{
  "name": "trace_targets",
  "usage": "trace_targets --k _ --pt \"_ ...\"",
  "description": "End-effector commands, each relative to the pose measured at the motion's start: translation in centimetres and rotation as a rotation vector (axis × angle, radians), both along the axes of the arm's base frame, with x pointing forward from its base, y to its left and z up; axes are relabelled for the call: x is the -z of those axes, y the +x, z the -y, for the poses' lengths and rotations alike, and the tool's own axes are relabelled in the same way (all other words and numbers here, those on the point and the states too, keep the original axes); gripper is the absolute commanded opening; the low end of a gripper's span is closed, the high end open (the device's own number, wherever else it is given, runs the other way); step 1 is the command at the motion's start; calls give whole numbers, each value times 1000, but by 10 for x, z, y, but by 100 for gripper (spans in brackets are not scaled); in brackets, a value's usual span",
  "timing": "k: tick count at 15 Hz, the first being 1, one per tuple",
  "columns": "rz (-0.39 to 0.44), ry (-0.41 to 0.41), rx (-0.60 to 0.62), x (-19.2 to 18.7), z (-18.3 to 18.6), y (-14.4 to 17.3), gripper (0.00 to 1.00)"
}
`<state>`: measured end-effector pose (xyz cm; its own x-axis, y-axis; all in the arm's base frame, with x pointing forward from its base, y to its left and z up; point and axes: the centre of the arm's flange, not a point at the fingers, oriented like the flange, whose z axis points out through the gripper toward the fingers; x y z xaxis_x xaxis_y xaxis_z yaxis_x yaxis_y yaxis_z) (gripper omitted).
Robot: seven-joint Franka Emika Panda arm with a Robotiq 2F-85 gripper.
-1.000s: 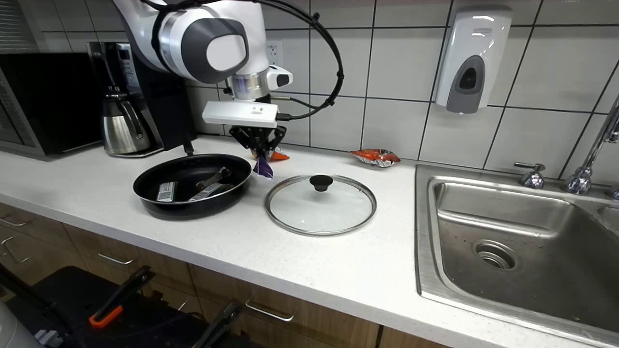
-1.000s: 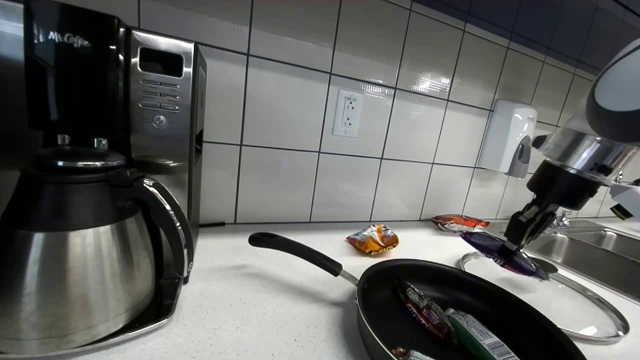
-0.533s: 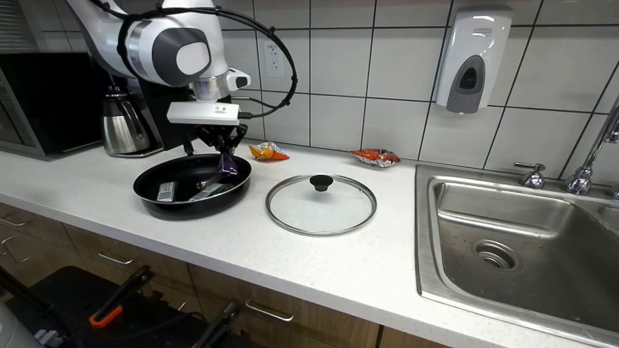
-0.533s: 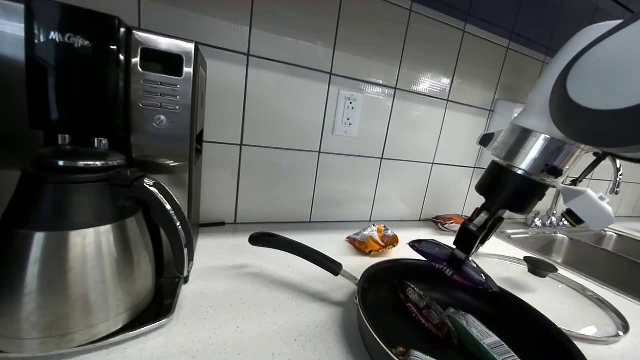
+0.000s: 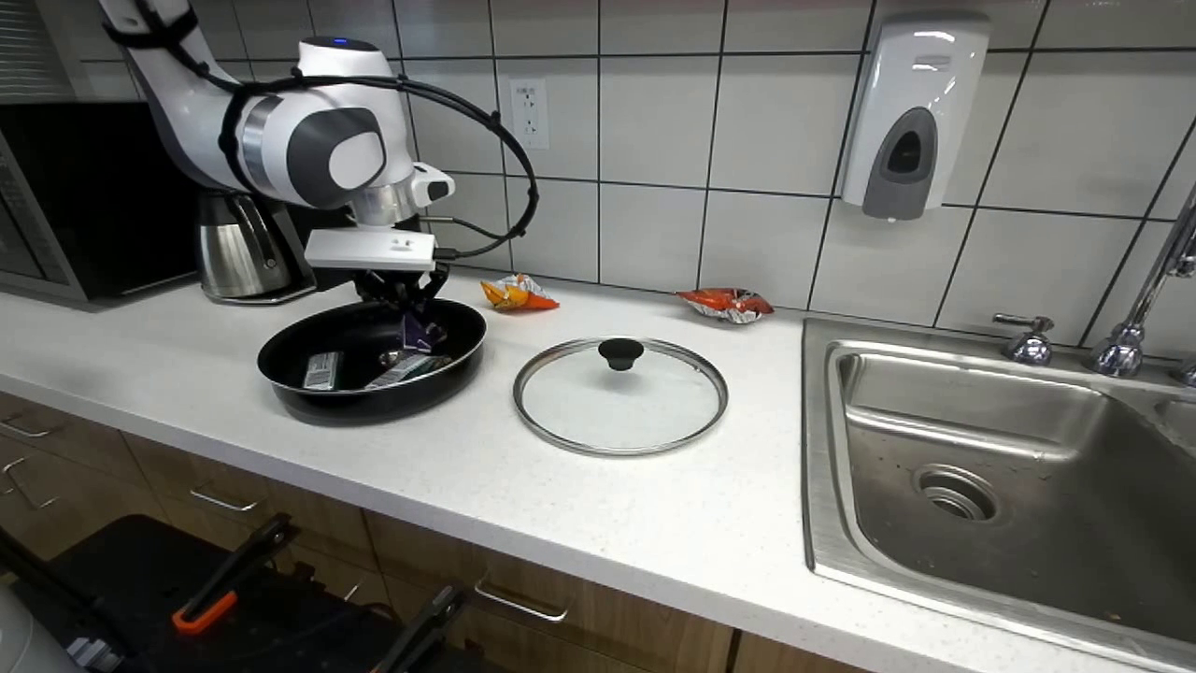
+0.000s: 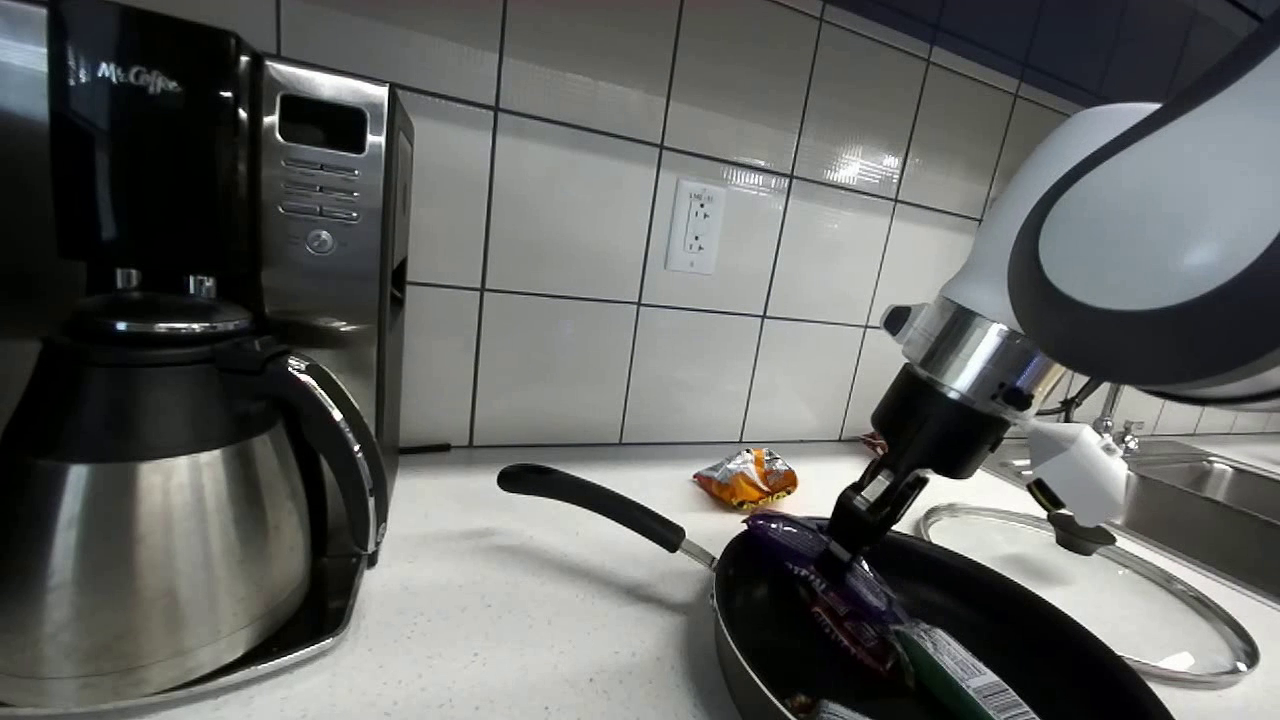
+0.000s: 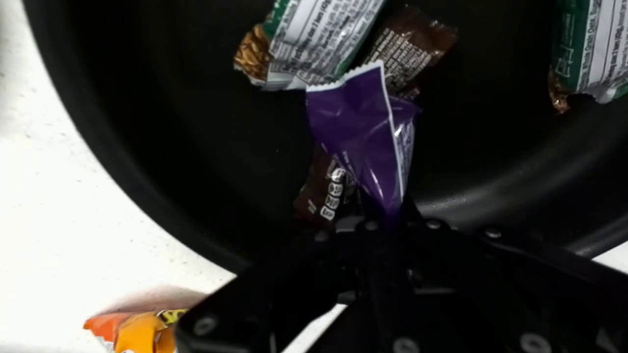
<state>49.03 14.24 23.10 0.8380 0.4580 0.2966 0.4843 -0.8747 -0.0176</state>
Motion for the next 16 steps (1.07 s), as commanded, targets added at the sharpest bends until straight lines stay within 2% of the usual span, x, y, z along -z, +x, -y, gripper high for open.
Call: trace_targets --k 1,4,5,6,8,12,16 --pt "7 15 -3 10 -17 16 3" --pt "2 7 -42 5 -23 7 3" --pt "-1 6 -63 3 -24 2 16" --pt "-5 2 -75 1 -24 -2 38" --pt "-7 -6 -94 -1 -24 -9 41" --pt "-25 -49 -122 5 -12 -21 69" --pt "-45 -101 -106 16 17 -21 98"
